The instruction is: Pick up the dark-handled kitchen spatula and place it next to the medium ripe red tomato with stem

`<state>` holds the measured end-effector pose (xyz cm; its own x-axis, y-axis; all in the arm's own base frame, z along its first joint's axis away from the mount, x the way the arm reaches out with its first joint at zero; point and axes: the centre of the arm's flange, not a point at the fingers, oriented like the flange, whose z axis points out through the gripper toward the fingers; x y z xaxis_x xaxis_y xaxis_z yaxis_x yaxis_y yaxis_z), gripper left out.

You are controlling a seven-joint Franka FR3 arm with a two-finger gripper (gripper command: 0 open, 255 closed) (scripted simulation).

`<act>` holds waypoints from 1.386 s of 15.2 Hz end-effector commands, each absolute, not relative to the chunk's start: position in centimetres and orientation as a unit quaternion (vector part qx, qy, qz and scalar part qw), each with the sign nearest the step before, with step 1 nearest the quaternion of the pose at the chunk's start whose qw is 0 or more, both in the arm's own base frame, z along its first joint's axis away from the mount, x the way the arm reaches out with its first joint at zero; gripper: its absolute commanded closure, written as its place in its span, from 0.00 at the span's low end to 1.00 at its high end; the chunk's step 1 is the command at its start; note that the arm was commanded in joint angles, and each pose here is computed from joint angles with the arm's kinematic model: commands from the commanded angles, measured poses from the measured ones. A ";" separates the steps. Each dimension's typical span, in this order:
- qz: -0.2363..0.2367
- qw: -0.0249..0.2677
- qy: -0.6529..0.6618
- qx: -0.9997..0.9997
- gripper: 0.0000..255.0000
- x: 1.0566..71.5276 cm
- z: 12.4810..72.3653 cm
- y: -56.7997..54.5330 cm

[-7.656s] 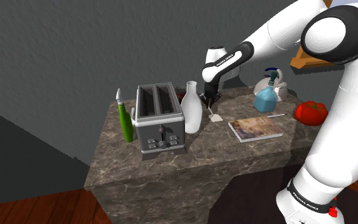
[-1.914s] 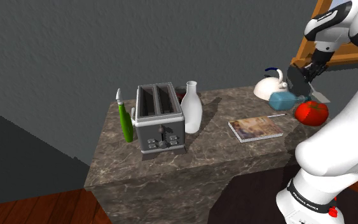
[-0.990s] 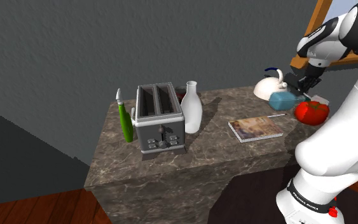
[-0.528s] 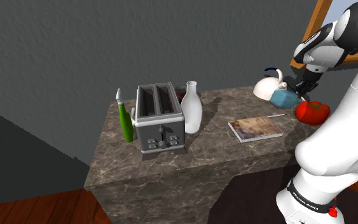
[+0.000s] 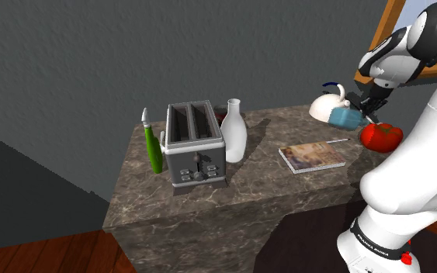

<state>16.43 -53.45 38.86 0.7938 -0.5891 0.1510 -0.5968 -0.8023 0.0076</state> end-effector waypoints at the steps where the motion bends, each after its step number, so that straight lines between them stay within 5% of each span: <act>1: 0.032 0.010 -0.314 0.949 1.00 16.2 35.0 -52.9; 4: 0.032 0.010 -0.314 0.949 1.00 16.2 35.0 -52.9; 5: 0.031 0.010 -0.313 0.949 0.00 16.5 35.0 -52.7; 21: 0.032 0.010 -0.314 0.949 0.00 15.9 40.0 -52.7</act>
<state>15.88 -52.72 40.04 0.8011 -0.5948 0.0666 -0.5961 -0.8029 -0.0003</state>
